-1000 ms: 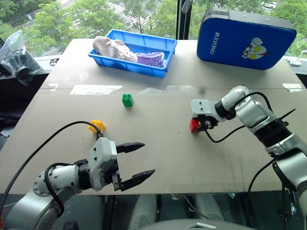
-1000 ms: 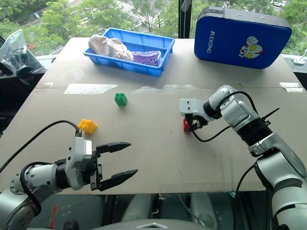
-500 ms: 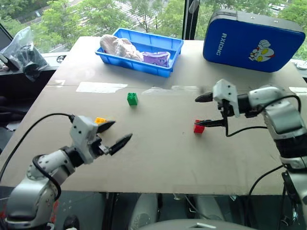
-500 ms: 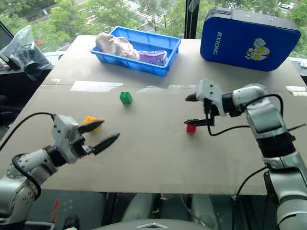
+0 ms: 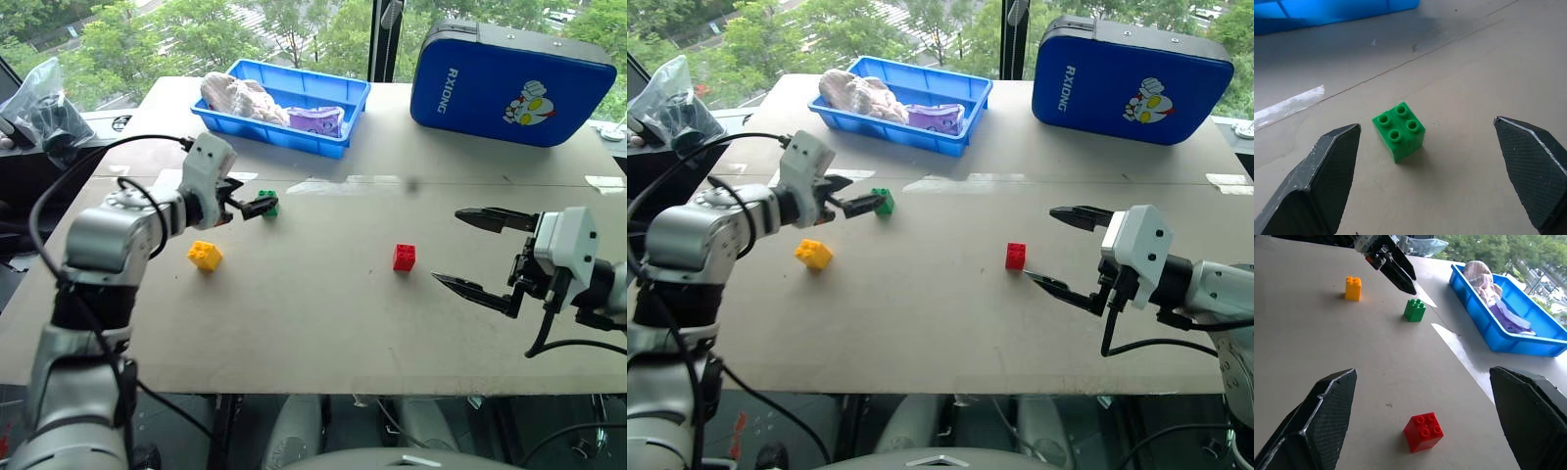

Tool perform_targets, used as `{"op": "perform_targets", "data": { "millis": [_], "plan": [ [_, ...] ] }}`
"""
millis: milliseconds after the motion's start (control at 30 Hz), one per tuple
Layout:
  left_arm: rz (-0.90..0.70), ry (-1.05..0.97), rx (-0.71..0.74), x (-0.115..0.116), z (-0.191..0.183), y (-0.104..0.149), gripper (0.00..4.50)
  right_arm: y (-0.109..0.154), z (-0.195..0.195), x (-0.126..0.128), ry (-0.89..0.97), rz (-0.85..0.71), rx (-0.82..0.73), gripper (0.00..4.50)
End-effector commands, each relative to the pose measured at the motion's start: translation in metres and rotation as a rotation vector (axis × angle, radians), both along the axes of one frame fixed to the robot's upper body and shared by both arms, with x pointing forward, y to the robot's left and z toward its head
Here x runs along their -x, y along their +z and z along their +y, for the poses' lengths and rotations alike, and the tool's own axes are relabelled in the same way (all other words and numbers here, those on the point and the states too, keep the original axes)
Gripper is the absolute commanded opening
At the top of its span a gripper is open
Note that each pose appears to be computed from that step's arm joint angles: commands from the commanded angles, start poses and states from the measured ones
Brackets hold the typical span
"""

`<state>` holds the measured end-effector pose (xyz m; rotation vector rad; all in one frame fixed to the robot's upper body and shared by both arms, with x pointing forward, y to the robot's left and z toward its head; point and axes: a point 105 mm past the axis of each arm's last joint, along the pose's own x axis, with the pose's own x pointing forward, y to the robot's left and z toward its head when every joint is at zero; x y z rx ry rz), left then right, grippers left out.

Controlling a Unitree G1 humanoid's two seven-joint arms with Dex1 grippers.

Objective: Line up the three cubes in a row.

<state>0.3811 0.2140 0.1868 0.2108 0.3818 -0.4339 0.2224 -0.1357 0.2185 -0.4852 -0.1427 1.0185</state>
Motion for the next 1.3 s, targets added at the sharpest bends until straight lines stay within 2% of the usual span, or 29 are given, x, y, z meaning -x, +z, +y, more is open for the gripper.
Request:
{"op": "perform_targets", "data": {
  "millis": [33,133,400,700,767,833,900,967,1067,1167,1233,1300],
  "plan": [
    [0.02,0.143,0.008,-0.014,0.002,-0.004,4.5,0.011,0.001,0.015,-0.025,-0.085,0.014,4.46],
    [0.042,0.236,0.059,-0.016,-0.003,-0.01,4.5,0.009,0.0,0.019,-0.046,-0.085,0.027,4.46],
    [0.024,0.368,0.072,-0.025,-0.018,-0.024,4.5,0.012,-0.003,0.024,-0.047,-0.091,0.027,4.46],
    [0.008,0.414,0.078,-0.031,-0.016,-0.034,4.5,0.015,-0.004,0.026,-0.023,-0.092,0.034,4.46],
    [0.005,0.424,0.065,-0.033,-0.016,-0.039,3.96,0.014,-0.003,0.026,-0.022,-0.09,0.04,4.5],
    [0.002,0.44,0.062,-0.034,-0.015,-0.045,3.19,0.015,-0.003,0.025,-0.023,-0.09,0.041,4.5],
    [0.001,0.435,0.07,-0.036,-0.018,-0.047,2.16,0.015,-0.003,0.025,-0.025,-0.09,0.043,4.5],
    [-0.011,0.426,0.07,-0.037,-0.018,-0.047,1.32,0.015,-0.003,0.024,-0.028,-0.089,0.044,4.5],
    [-0.029,0.409,0.059,-0.036,-0.014,-0.047,1.3,0.015,-0.004,0.024,-0.033,-0.087,0.044,4.5],
    [-0.066,0.286,0.057,-0.031,-0.016,-0.041,1.3,0.014,-0.002,0.024,-0.039,-0.082,0.034,4.5],
    [-0.118,0.093,0.047,-0.025,-0.028,-0.031,1.3,0.013,-0.001,0.024,-0.042,-0.08,0.033,4.5],
    [-0.121,-0.152,0.053,-0.009,-0.045,-0.026,1.3,0.011,0.0,0.025,-0.045,-0.074,0.029,4.5]
  ]
}}
